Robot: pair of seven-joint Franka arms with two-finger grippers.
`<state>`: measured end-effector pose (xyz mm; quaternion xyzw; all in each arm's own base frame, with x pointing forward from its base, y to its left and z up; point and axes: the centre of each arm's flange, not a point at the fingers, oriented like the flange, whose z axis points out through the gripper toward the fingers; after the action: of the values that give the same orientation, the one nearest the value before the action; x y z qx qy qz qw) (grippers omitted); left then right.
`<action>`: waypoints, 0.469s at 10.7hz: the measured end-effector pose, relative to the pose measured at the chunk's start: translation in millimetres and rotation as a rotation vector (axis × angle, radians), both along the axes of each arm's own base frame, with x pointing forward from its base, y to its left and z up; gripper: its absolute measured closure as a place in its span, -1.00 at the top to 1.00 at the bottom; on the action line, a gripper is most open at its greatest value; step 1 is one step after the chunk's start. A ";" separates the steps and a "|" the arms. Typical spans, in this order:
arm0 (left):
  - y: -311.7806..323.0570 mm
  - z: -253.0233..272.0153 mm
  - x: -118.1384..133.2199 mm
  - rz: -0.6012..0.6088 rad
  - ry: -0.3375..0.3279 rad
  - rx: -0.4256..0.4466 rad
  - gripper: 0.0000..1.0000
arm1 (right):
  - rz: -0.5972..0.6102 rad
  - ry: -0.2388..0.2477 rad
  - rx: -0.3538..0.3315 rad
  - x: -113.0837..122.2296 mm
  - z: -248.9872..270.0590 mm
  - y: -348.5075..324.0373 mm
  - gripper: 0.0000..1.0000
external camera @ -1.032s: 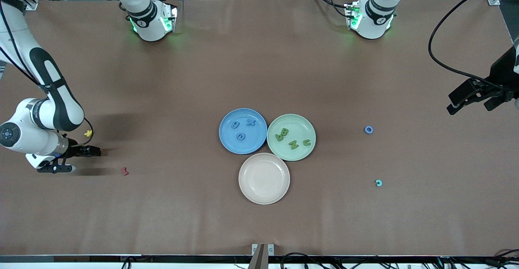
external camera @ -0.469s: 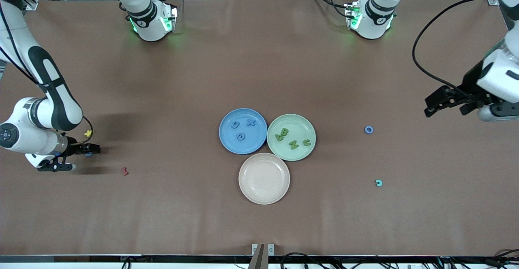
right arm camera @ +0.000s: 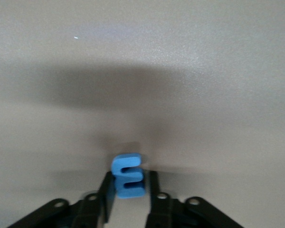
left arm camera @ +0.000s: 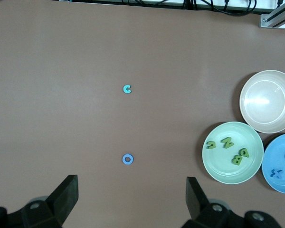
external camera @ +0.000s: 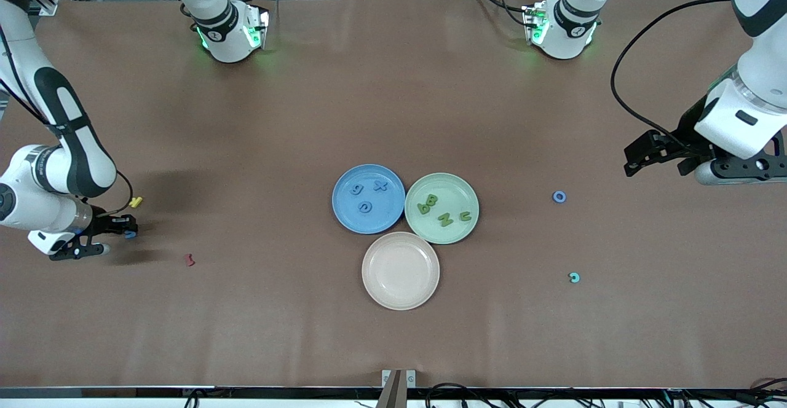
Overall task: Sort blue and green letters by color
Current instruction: 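Carry the blue E to the blue plate and open the right gripper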
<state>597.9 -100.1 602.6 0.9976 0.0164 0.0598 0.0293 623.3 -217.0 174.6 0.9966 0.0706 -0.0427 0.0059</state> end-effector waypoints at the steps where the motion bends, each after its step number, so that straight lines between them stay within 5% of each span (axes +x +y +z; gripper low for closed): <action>1: -0.5 -2.5 -0.4 -0.001 0.006 0.001 1.00 | 0.001 -0.001 0.000 0.0 0.7 -0.2 -0.46; 5: 12.2 -10.0 -6.7 0.016 0.080 0.013 1.00 | 0.024 -0.016 0.026 10.3 5.6 29.9 -0.46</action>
<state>591.1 -87.9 592.6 0.9992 0.0249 0.0203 0.0218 633.6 -187.1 180.2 0.9960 0.0829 -0.0338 -0.0060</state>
